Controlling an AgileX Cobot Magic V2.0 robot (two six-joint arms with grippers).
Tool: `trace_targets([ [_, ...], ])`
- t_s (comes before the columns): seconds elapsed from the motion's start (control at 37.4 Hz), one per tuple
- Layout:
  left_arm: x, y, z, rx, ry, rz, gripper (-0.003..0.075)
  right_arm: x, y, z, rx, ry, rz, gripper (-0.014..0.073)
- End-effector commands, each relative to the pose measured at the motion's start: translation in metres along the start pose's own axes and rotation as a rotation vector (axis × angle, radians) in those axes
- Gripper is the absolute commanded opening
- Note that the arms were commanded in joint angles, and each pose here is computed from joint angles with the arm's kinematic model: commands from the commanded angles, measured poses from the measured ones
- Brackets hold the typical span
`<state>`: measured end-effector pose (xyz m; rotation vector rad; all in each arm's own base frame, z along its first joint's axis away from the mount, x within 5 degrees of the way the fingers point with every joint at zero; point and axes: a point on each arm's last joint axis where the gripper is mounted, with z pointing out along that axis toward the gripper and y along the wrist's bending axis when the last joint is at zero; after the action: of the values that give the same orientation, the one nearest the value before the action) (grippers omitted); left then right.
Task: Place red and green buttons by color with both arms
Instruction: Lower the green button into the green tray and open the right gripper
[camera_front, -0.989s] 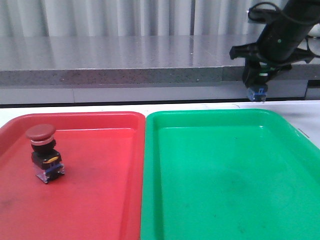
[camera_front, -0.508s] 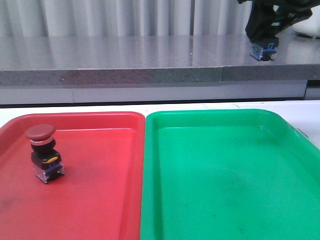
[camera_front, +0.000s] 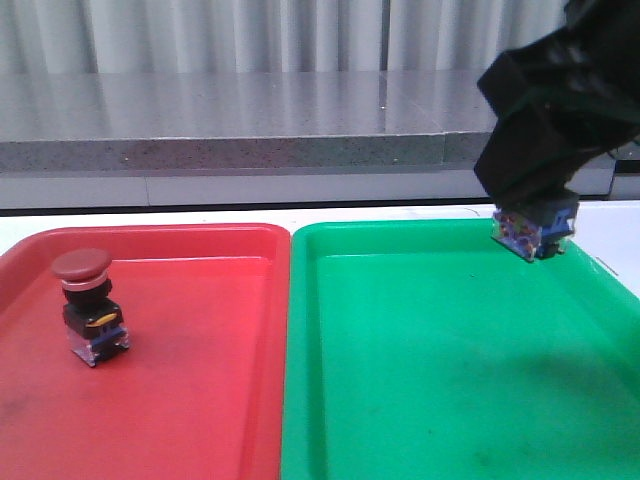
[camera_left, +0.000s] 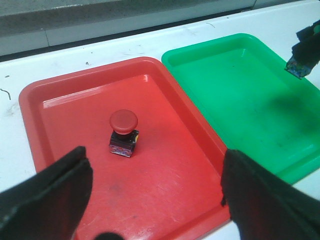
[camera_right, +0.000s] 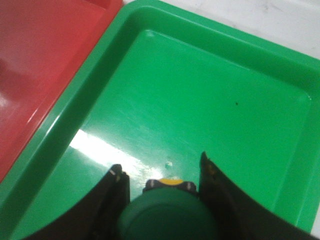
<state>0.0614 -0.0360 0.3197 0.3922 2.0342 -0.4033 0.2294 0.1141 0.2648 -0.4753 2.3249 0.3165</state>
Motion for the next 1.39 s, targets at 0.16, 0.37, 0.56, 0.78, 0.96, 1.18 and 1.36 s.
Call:
trace_targets([
  [0.16,-0.014,-0.001,-0.004,0.007,-0.096,-0.019,0.0526,-0.01,-0.004,0.023,0.031,-0.106,-0.046,0.0256],
  [0.37,-0.014,-0.001,-0.004,0.007,-0.096,-0.019,0.0526,-0.008,-0.007,0.05,0.045,-0.118,-0.056,0.0256],
  [0.56,-0.014,-0.001,-0.004,0.007,-0.096,-0.019,0.0526,-0.005,-0.008,0.067,0.052,-0.121,-0.055,0.0256],
  [0.78,-0.014,-0.001,-0.004,0.007,-0.096,-0.019,0.0526,-0.001,-0.01,0.084,0.059,-0.122,-0.055,0.0256],
  [0.96,-0.014,-0.001,-0.004,0.007,-0.096,-0.019,0.0526,0.002,-0.011,0.089,0.06,-0.104,-0.055,0.0258],
  [1.18,-0.014,-0.001,-0.004,0.007,-0.096,-0.019,0.0526,0.002,-0.011,0.089,0.059,-0.096,-0.054,0.0274],
  [1.36,-0.014,-0.001,-0.004,0.007,-0.096,-0.019,0.0526,0.003,-0.011,0.089,0.059,-0.086,-0.054,0.047],
])
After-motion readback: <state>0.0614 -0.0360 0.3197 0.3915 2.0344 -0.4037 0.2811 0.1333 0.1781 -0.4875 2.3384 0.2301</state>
